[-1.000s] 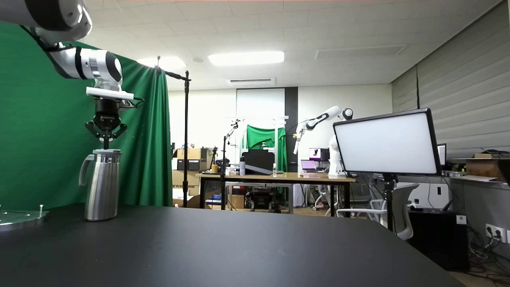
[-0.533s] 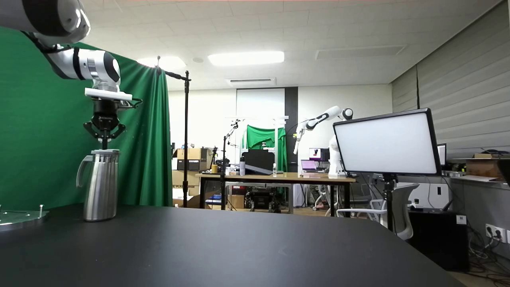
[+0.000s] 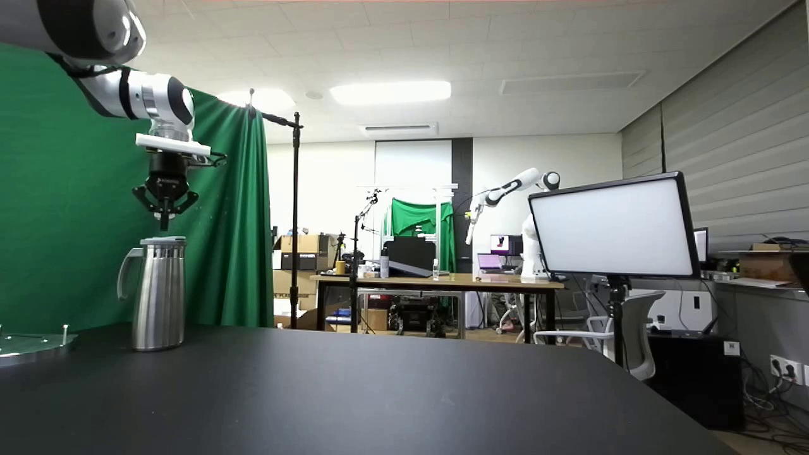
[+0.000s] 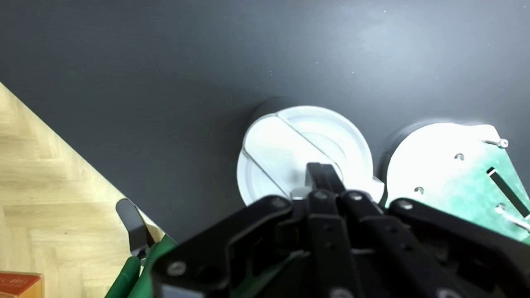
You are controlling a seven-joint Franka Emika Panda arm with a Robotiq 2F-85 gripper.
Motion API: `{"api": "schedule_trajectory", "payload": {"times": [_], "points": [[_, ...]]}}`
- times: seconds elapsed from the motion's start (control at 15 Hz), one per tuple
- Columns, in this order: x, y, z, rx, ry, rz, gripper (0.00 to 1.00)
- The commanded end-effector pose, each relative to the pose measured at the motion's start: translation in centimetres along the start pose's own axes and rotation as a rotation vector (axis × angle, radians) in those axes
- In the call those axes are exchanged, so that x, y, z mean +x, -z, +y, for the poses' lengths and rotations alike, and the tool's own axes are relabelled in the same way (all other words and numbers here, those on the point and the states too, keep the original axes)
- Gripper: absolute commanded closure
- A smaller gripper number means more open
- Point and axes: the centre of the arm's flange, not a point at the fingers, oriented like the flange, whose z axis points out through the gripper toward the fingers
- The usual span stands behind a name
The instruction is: Press the button on the lid to open the drinking hole of the bottle
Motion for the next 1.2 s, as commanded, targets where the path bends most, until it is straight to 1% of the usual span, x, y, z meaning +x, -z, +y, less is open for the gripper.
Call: {"api": "schedule_trajectory", "payload": {"times": [0.0, 0.27, 0.47, 0.73, 1.13], "points": [[0.5, 2.2, 0.5, 0.052, -0.010, 0.073, 1.00], [0.8, 2.3, 0.4, 0.080, -0.026, 0.172, 1.00], [1.2, 2.2, 0.5, 0.076, -0.025, 0.206, 1.00], [1.7, 1.6, 0.5, 0.069, -0.023, 0.206, 1.00], [2.3, -0.4, 0.5, 0.075, -0.022, 0.169, 1.00]]}}
